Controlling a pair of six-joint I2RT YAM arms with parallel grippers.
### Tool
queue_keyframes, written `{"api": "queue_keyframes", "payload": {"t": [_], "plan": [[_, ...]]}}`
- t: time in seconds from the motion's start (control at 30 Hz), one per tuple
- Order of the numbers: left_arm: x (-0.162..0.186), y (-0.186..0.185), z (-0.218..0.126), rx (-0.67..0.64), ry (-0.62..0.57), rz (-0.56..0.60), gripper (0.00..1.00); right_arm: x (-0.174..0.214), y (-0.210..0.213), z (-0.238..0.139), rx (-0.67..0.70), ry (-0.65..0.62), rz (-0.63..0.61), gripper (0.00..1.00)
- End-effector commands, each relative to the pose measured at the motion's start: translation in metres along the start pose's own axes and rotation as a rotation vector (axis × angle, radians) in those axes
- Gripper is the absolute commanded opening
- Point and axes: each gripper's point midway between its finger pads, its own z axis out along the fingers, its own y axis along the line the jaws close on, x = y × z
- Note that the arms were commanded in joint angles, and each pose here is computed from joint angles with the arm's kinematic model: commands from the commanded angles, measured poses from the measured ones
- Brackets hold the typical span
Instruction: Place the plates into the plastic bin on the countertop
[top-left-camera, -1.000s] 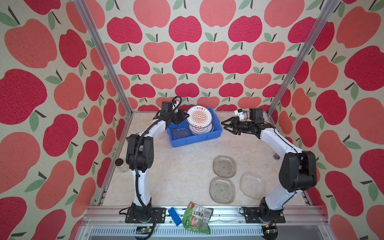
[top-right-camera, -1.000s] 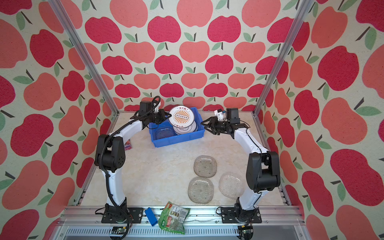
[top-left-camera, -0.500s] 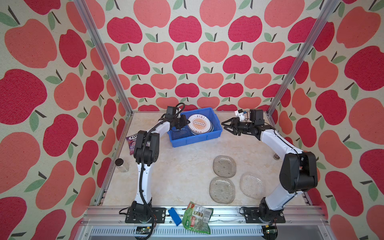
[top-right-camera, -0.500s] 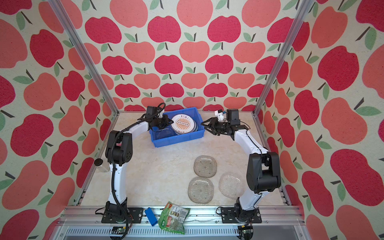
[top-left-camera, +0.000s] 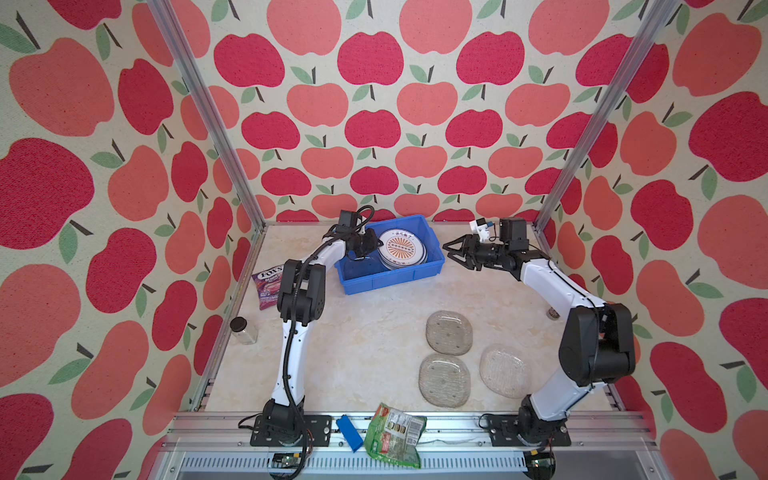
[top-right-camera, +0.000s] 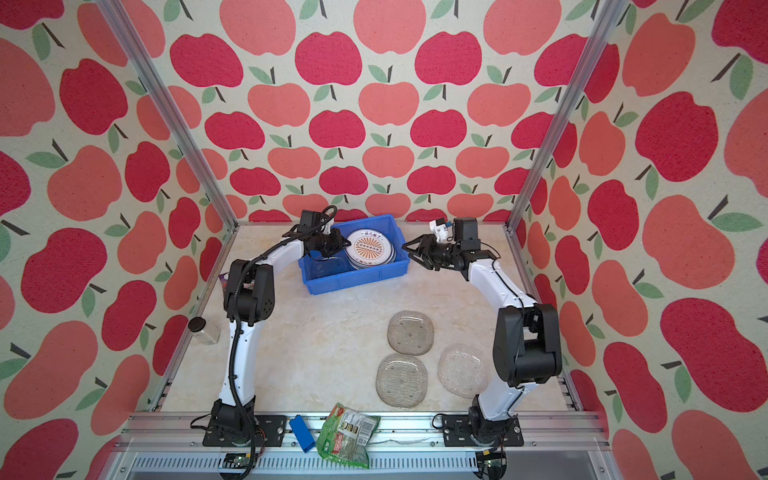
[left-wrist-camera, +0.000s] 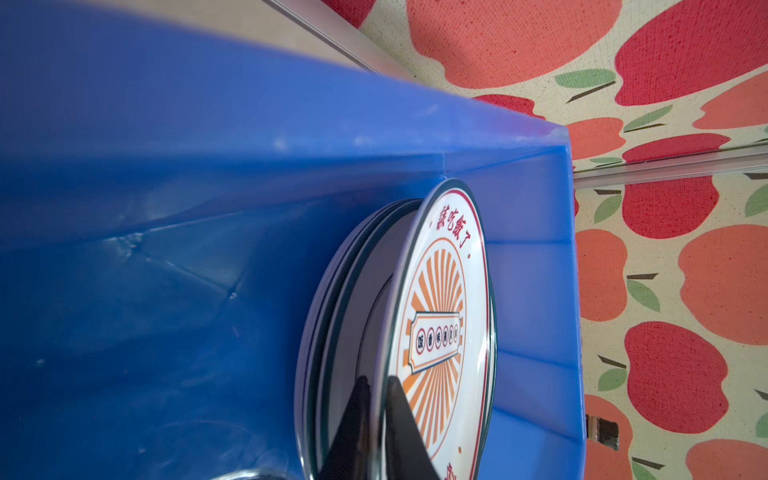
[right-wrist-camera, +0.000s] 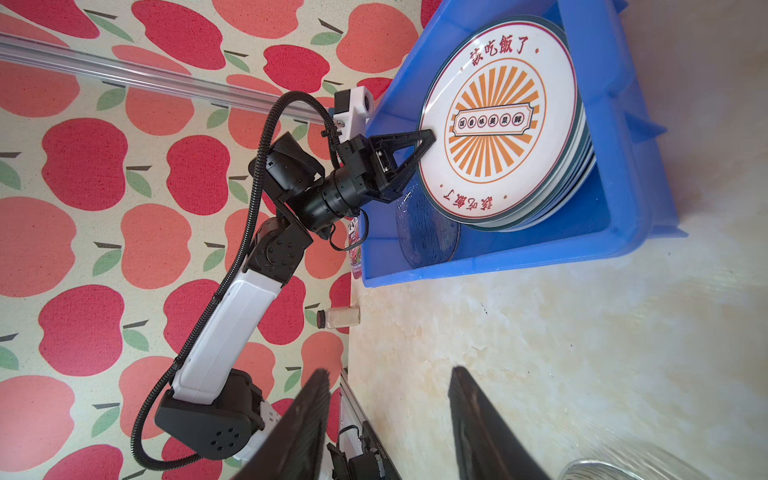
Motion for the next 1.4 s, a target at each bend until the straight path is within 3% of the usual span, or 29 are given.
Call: {"api": "queue_keyframes", "payload": {"t": [0.0,0.1,0.23,0.53,0.6,0.67,0.97,1.17,1.37], "plan": [[0.006,-0.001,0.005,-0.03,0.029,0.021,0.37,0.001,-0.003,-0.003,0.02,-0.001,-0.011,0.5],[0.006,-0.003,0.002,-0.043,0.025,0.029,0.58,0.0,-0.001,-0.004,0.025,-0.008,-0.021,0.51],[0.001,-0.008,-0.007,-0.063,0.006,0.056,0.71,0.0,0.001,-0.004,0.025,-0.009,-0.03,0.51],[-0.003,-0.011,-0.023,-0.11,-0.014,0.093,0.8,0.002,0.001,-0.002,0.046,-0.003,-0.046,0.51],[-0.004,-0.014,-0.026,-0.117,-0.025,0.114,0.93,0.001,0.003,-0.002,0.047,-0.006,-0.055,0.51],[-0.005,-0.018,-0.027,-0.122,-0.035,0.138,1.0,0.002,0.005,0.0,0.046,0.0,-0.062,0.51],[-0.019,-0.056,-0.044,-0.091,-0.087,0.246,0.99,0.01,-0.009,-0.005,0.139,0.02,-0.109,0.47],[-0.017,-0.108,-0.096,-0.062,-0.156,0.356,0.99,0.039,-0.06,-0.035,0.431,0.076,-0.151,0.4],[0.018,-0.145,-0.153,-0.025,-0.133,0.417,0.99,0.087,-0.106,-0.073,0.652,0.148,-0.148,0.39]]}}
